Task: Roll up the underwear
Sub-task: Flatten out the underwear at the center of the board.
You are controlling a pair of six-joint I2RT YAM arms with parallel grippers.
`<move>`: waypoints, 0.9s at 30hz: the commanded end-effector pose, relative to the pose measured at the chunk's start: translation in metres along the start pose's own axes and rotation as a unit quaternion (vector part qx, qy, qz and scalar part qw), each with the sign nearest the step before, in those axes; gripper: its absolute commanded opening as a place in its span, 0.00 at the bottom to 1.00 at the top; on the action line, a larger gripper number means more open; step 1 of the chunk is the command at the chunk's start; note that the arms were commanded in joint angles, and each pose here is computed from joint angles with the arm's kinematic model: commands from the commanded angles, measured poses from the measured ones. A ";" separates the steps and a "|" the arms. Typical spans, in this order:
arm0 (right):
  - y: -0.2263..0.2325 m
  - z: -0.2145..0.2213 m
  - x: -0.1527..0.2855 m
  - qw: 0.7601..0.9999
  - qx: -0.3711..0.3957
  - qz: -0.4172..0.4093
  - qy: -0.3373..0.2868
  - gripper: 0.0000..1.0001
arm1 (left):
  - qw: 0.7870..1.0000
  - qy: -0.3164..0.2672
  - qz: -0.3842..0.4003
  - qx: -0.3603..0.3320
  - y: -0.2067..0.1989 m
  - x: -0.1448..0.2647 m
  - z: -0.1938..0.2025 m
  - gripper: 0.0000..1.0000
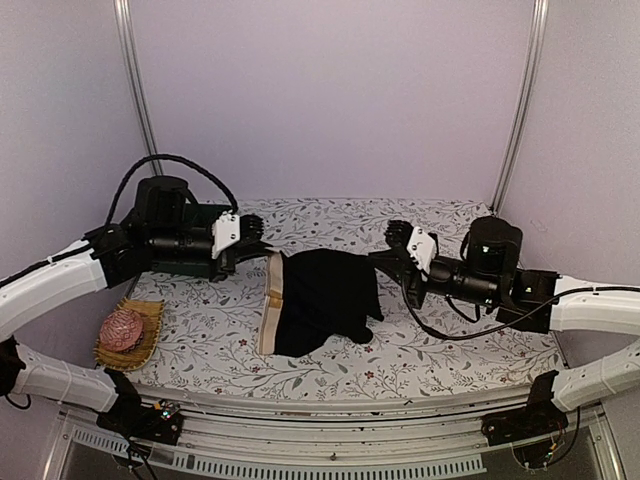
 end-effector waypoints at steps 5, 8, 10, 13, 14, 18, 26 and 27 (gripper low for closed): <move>-0.019 -0.054 0.039 0.995 0.003 0.056 -0.076 0.02 | 0.998 -0.060 0.000 -0.035 -0.011 0.036 -0.036 0.00; -0.023 -0.054 0.036 0.995 0.002 0.074 -0.066 0.02 | 0.997 -0.074 -0.009 -0.035 -0.012 0.039 -0.039 0.00; -0.030 -0.045 0.028 0.994 -0.004 0.108 -0.031 0.02 | 0.997 -0.063 -0.024 -0.024 -0.006 0.031 -0.033 0.00; -0.044 -0.025 0.012 0.988 0.000 0.149 0.024 0.02 | 0.999 -0.025 -0.049 -0.001 0.011 0.006 -0.015 0.00; -0.051 -0.018 0.007 0.987 -0.002 0.154 0.036 0.02 | 0.999 -0.008 -0.052 0.008 0.017 -0.004 -0.007 0.00; -0.087 0.023 -0.016 0.983 -0.032 0.162 0.076 0.02 | 0.996 0.040 -0.058 0.045 0.048 -0.040 0.021 0.00; -0.152 0.132 -0.087 0.977 -0.056 0.146 0.144 0.02 | 0.985 0.098 -0.130 0.064 0.148 -0.116 0.062 0.00; -0.159 0.143 -0.096 0.977 -0.057 0.145 0.148 0.02 | 0.983 0.110 -0.134 0.062 0.158 -0.128 0.069 0.00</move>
Point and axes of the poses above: each gripper's point midway between its finger pads, its own x axis back along the fingers, its own y axis along the line the jaws close on, z = x × y, the point moved 6 cm from there along x, back along the fingers, and after that the axes turned 15 degrees about x, right-handed, at the moved point
